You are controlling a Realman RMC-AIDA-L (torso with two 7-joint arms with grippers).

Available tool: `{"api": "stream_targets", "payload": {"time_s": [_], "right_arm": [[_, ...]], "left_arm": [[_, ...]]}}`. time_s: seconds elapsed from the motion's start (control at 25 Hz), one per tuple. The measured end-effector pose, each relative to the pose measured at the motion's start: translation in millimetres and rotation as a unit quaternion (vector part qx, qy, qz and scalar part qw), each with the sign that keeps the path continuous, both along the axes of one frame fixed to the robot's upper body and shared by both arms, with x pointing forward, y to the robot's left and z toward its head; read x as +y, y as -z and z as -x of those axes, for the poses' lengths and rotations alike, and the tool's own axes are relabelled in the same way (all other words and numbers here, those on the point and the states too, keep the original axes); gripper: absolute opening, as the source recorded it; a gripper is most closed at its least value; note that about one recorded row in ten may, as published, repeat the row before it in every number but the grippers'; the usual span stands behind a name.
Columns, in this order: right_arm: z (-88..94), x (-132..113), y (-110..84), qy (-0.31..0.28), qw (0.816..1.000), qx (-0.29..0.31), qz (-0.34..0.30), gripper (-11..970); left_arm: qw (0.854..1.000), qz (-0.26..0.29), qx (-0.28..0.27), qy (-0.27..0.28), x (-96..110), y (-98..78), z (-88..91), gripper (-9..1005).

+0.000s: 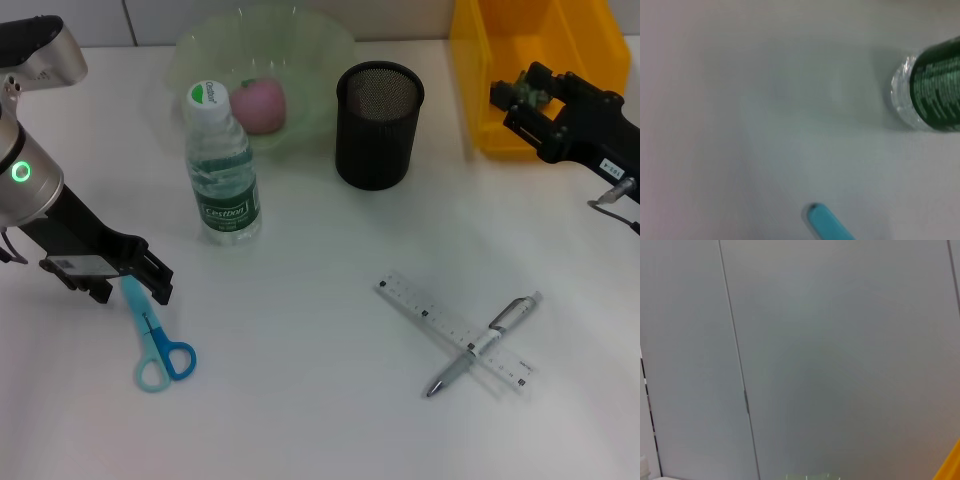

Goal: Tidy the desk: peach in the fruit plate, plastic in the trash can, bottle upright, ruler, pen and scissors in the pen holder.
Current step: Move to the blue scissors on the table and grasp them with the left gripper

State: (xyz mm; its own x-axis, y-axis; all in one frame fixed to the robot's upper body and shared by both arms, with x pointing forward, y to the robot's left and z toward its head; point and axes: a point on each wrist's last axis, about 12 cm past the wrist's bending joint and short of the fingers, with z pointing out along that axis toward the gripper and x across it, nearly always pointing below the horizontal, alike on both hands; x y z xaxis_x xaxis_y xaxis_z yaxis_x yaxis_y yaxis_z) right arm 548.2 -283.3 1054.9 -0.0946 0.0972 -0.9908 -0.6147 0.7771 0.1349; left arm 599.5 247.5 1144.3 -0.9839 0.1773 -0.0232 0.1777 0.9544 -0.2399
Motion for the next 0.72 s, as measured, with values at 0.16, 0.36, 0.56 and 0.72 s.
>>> {"api": "stream_targets", "payload": {"time_s": [0.16,0.36,0.56,0.72], "right_arm": [[-0.5,2.3,1.1,-0.001,1.0,0.001,0.002,556],[-1.1,3.8,1.1,-0.002,1.0,0.001,0.001,556],[-0.9,4.4,1.5,-0.002,1.0,0.002,0.0,556],[-1.5,5.8,2.4,-0.002,1.0,0.005,-0.001,556]], "left_arm": [[1.0,0.001,0.012,0.004,-0.5,1.0,3.5,783],[1.0,0.003,0.02,0.004,-0.8,3.7,5.8,783],[1.0,0.004,0.027,0.005,-2.1,6.1,6.6,783],[1.0,0.005,0.025,0.007,-3.9,5.8,5.9,782]]}}
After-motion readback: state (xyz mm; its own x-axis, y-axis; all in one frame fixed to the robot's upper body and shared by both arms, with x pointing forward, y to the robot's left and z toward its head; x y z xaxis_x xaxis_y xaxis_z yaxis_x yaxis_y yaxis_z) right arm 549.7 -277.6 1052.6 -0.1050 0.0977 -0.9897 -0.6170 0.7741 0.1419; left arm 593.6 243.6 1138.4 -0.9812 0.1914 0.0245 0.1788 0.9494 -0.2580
